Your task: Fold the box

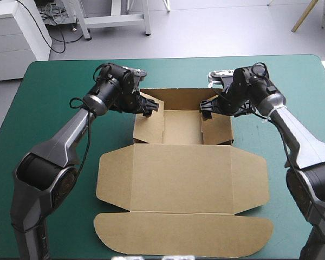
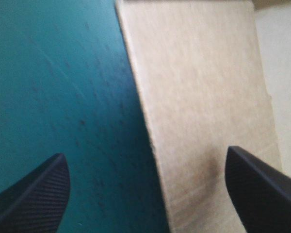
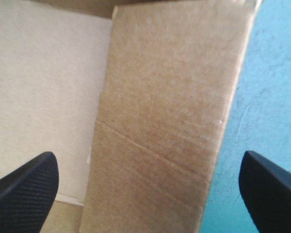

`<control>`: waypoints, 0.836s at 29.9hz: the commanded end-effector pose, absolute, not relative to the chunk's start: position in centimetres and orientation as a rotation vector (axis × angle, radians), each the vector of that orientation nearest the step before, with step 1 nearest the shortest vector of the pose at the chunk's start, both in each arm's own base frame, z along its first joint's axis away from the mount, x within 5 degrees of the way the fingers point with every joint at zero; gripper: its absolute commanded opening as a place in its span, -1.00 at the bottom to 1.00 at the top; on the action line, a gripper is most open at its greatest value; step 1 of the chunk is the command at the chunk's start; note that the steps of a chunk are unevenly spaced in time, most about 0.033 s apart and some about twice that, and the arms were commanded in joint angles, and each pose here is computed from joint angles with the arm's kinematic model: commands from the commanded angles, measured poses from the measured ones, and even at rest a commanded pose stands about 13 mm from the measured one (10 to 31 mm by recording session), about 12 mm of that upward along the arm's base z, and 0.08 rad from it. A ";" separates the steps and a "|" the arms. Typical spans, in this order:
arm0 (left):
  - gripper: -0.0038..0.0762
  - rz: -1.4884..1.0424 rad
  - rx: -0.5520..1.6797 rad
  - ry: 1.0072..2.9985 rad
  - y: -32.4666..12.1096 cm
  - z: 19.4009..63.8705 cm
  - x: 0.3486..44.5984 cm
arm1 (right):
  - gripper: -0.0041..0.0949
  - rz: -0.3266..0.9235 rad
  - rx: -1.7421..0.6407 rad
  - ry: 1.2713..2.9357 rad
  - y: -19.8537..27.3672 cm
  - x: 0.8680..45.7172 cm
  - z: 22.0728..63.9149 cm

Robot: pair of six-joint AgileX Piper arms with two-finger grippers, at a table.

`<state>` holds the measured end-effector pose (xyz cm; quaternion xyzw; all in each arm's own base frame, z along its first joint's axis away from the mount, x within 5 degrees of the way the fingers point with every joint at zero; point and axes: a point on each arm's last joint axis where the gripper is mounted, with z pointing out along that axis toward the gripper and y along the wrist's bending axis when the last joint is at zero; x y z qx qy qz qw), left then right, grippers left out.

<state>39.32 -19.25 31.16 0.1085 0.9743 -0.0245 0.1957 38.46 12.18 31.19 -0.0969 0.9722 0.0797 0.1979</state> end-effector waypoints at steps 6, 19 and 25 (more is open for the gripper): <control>0.42 -0.114 0.267 2.408 -16.6 44.1 35.4 | 0.91 0.241 -0.250 2.474 10.1 32.7 41.7; -0.93 -0.051 0.379 2.273 -10.9 49.5 25.1 | 0.87 0.241 -0.226 2.456 8.9 28.8 43.8; -0.93 -0.061 0.381 2.286 -7.8 48.4 18.9 | 0.85 0.252 -0.177 2.476 9.4 30.5 40.6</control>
